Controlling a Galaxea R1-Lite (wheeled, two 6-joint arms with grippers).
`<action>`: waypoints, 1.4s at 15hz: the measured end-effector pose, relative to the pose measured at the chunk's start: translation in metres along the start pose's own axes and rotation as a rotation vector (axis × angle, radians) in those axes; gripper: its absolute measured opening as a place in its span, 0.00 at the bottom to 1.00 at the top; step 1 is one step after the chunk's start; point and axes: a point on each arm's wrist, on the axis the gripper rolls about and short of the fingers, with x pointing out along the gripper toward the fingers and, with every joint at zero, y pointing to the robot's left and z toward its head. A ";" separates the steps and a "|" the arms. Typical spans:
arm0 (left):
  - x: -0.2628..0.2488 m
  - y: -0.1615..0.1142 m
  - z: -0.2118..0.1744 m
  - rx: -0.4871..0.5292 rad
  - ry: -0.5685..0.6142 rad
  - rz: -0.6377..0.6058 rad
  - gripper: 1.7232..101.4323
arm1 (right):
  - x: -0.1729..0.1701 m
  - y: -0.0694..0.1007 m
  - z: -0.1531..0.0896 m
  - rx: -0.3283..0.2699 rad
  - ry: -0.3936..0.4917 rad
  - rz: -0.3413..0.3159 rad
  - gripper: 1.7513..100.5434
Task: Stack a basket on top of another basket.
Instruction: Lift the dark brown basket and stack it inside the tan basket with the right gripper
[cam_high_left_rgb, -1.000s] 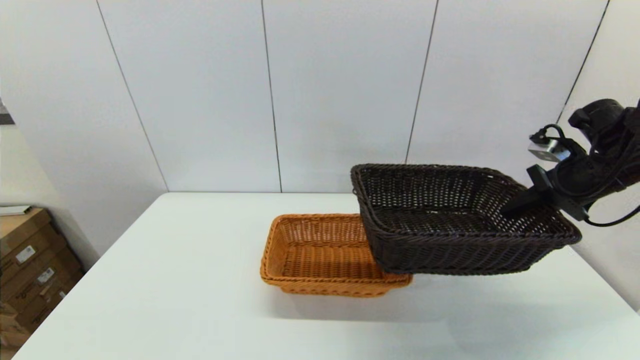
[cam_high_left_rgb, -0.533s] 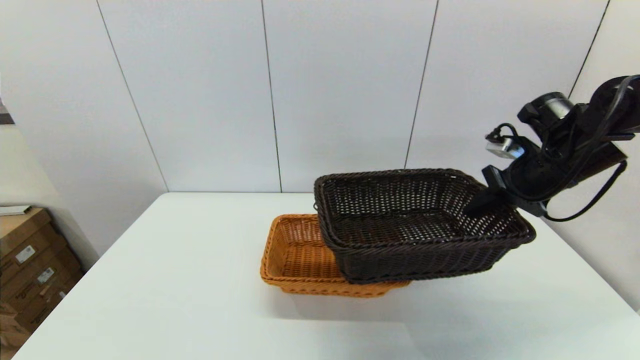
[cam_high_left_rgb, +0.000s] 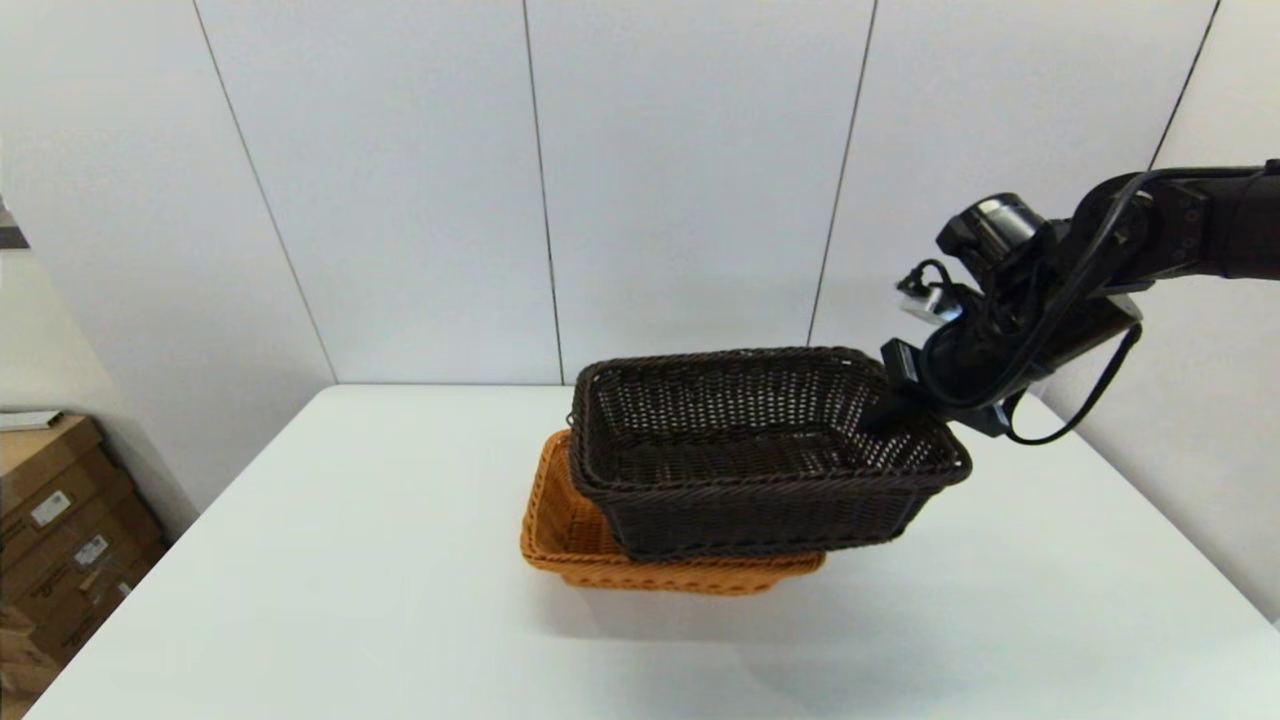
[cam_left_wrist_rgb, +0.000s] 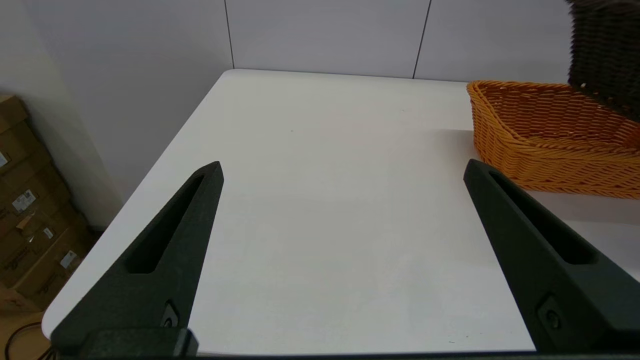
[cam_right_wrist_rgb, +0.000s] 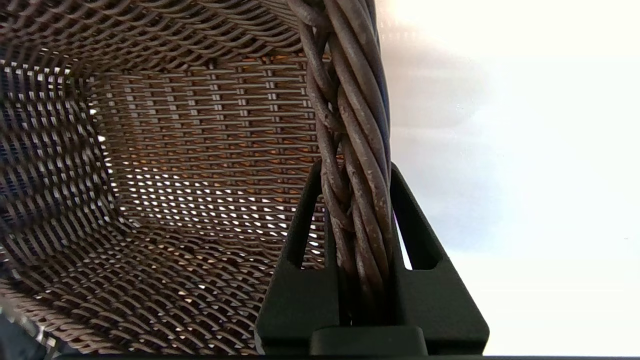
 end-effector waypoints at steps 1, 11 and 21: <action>0.000 0.000 0.000 0.000 0.000 0.000 0.96 | 0.004 0.003 0.000 0.000 0.003 -0.009 0.14; 0.000 0.000 0.000 0.000 0.000 0.000 0.96 | 0.033 0.037 -0.002 0.018 -0.003 -0.004 0.14; 0.000 0.000 0.000 0.000 0.000 0.000 0.96 | 0.055 0.041 0.004 0.050 -0.031 0.023 0.14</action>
